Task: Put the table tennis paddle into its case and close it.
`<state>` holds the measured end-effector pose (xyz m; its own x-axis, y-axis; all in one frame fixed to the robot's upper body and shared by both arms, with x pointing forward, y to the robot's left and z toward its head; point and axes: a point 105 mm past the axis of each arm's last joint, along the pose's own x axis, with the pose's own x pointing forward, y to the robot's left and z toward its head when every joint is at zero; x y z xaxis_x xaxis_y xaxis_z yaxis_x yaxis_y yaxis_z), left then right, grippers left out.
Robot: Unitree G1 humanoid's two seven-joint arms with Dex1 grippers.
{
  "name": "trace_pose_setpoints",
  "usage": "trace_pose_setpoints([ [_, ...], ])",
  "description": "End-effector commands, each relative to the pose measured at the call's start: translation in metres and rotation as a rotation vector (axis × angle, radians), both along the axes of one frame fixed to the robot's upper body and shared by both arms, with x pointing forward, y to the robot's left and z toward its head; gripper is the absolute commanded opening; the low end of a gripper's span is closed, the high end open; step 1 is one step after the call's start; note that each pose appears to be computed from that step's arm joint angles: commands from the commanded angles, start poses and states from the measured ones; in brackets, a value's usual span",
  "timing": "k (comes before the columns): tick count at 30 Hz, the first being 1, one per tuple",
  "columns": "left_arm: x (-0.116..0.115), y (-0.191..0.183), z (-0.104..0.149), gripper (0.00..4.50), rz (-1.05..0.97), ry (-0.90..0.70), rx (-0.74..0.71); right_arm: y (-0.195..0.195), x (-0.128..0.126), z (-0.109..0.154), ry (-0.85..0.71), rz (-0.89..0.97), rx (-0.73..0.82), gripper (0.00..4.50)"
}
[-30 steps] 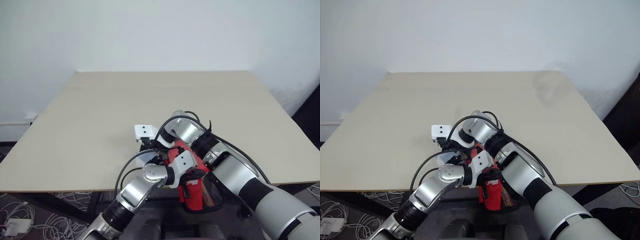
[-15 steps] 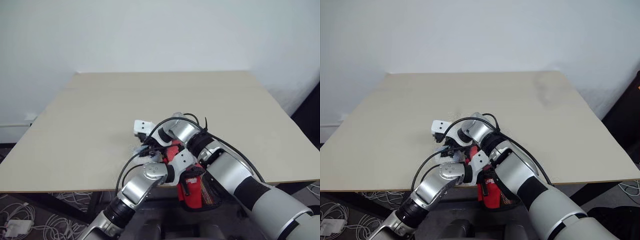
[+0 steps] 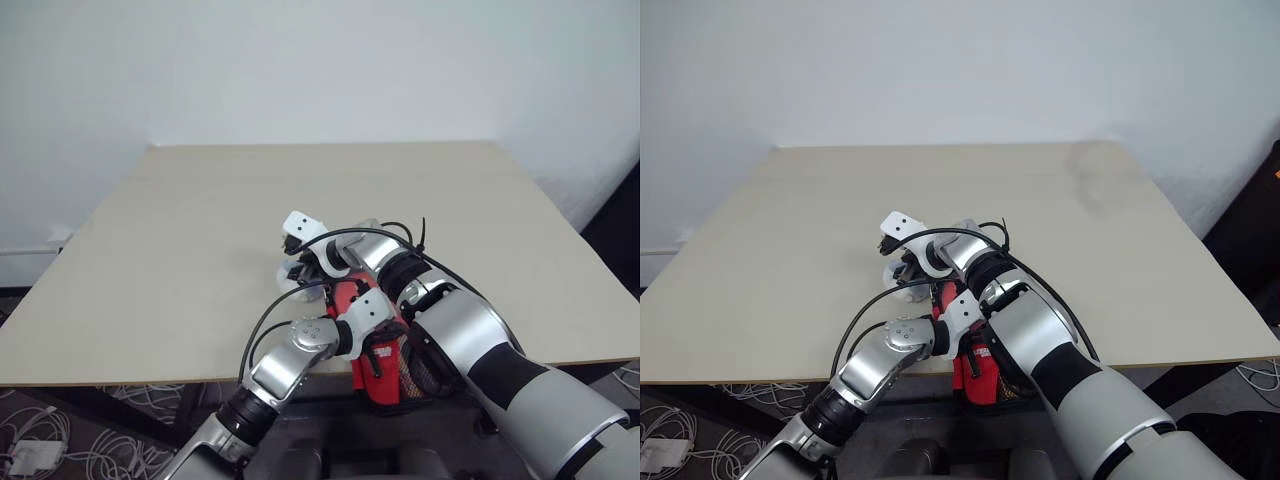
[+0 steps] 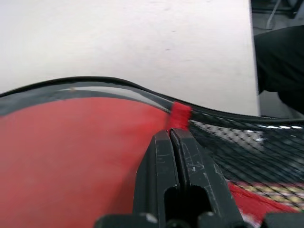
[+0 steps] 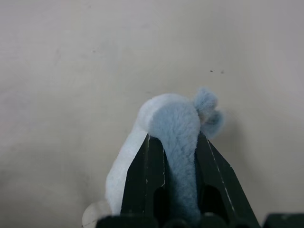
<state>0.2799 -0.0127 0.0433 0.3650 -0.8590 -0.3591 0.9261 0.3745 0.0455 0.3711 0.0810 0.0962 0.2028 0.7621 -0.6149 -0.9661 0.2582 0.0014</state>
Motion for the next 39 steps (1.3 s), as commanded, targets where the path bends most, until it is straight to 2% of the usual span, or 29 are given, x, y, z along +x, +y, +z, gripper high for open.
trace_pose_setpoints([
  [1, 0.011, 0.014, -0.012, 0.00, 0.073, 0.015, 0.055, 0.022, -0.001, 0.027, -0.050, 0.022, 0.066, 0.14],
  [6, 0.014, 0.016, -0.011, 0.00, 0.082, 0.008, 0.053, 0.023, -0.001, 0.026, -0.015, -0.021, 0.097, 0.14],
  [21, 0.009, 0.016, -0.012, 0.00, 0.065, 0.018, 0.049, 0.010, 0.026, 0.033, 0.093, -0.392, 0.254, 0.14],
  [33, 0.016, 0.046, -0.005, 0.00, 0.173, 0.005, 0.026, -0.011, 0.044, 0.046, 0.428, -0.739, 0.537, 0.14],
  [39, 0.018, 0.055, -0.002, 0.00, 0.208, -0.005, 0.027, -0.013, 0.045, 0.046, 0.452, -0.758, 0.561, 0.14],
])
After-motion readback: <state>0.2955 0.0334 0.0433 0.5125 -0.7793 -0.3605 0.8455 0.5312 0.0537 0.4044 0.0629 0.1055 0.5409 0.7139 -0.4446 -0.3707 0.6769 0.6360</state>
